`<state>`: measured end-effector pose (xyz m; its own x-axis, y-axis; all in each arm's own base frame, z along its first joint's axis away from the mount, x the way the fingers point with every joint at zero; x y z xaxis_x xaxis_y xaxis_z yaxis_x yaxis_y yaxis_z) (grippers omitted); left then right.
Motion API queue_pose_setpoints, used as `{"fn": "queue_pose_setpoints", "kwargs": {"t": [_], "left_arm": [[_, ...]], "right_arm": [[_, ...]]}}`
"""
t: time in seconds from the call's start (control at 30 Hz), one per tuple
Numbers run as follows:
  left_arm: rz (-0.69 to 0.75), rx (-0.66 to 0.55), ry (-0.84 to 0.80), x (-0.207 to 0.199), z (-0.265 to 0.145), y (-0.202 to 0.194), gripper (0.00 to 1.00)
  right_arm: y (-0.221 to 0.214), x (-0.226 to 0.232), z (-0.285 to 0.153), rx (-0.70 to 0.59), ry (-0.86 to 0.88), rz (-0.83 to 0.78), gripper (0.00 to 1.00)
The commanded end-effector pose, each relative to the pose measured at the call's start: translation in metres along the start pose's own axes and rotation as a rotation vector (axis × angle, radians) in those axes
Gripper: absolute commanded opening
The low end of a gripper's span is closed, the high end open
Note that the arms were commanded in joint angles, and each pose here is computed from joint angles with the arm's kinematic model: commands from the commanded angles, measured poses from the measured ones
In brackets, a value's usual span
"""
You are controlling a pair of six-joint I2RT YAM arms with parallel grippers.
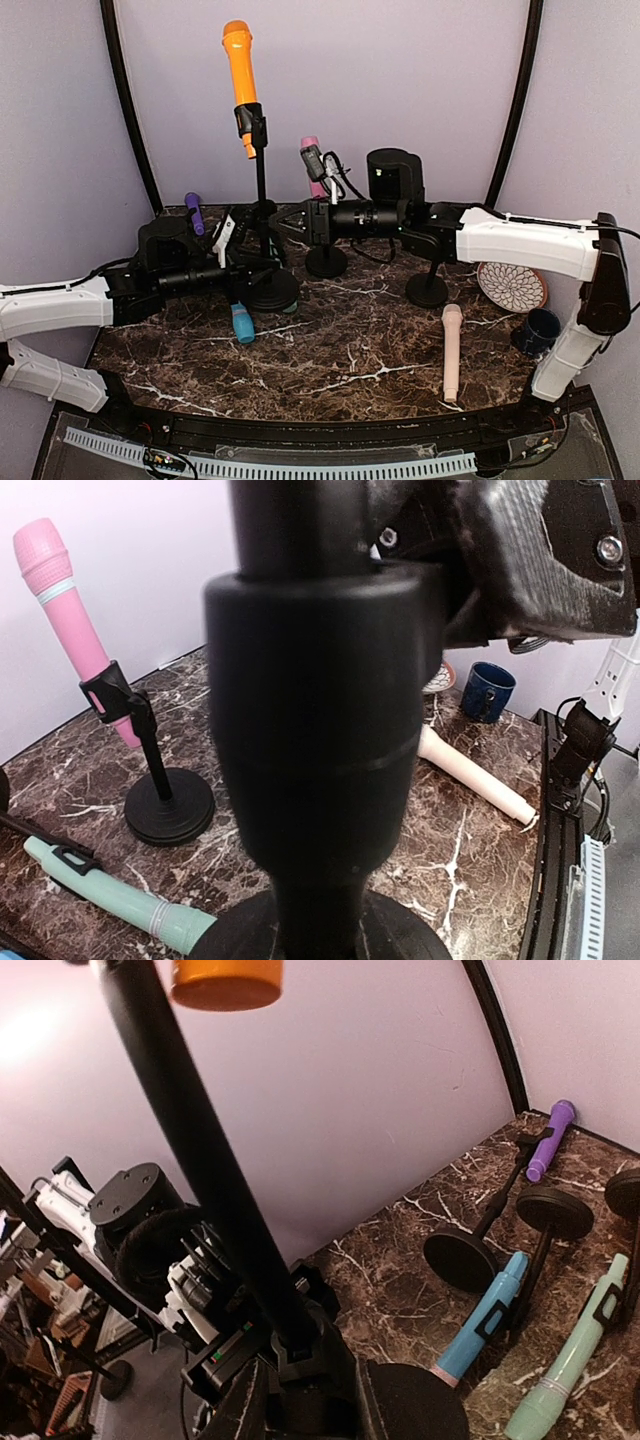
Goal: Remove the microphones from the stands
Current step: Unscrew the knob on the stand of the microphone stand.
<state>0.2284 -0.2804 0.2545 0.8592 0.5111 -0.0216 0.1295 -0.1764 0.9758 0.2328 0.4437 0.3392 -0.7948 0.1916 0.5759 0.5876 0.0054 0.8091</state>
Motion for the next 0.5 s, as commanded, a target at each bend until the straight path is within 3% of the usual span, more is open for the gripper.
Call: {"fn": "queue_pose_setpoints", "kwargs": {"t": [0.0,0.13,0.3,0.47], "left_arm": [[0.055,-0.192,-0.111,-0.016,-0.007,0.058,0.0],[0.042,-0.191,-0.151,-0.021,-0.005,0.058,0.0],[0.039,-0.186,-0.155,-0.021,-0.004,0.057,0.0],[0.05,-0.185,-0.141,-0.019,-0.004,0.056,0.0]], "right_arm": [[0.012,0.027,-0.013,0.001,-0.014,-0.297,0.26],[-0.001,0.032,-0.012,0.066,-0.068,-0.449,0.27],[-0.006,0.031,-0.014,0.088,-0.099,-0.52,0.31],[0.006,0.032,-0.018,0.003,-0.115,-0.446,0.51]]}}
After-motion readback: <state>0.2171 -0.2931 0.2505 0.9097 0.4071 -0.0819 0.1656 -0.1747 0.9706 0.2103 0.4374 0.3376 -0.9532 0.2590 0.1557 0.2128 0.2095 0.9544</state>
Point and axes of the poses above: each gripper's point midway between its finger pads, its own z axis out along the fingers, its own x axis along the line the jaws close on, y = z × x, the point moved 3 cm from there along -z, back along the fingers, and after that the axes turned 5 degrees about z, right-handed, at the moved point
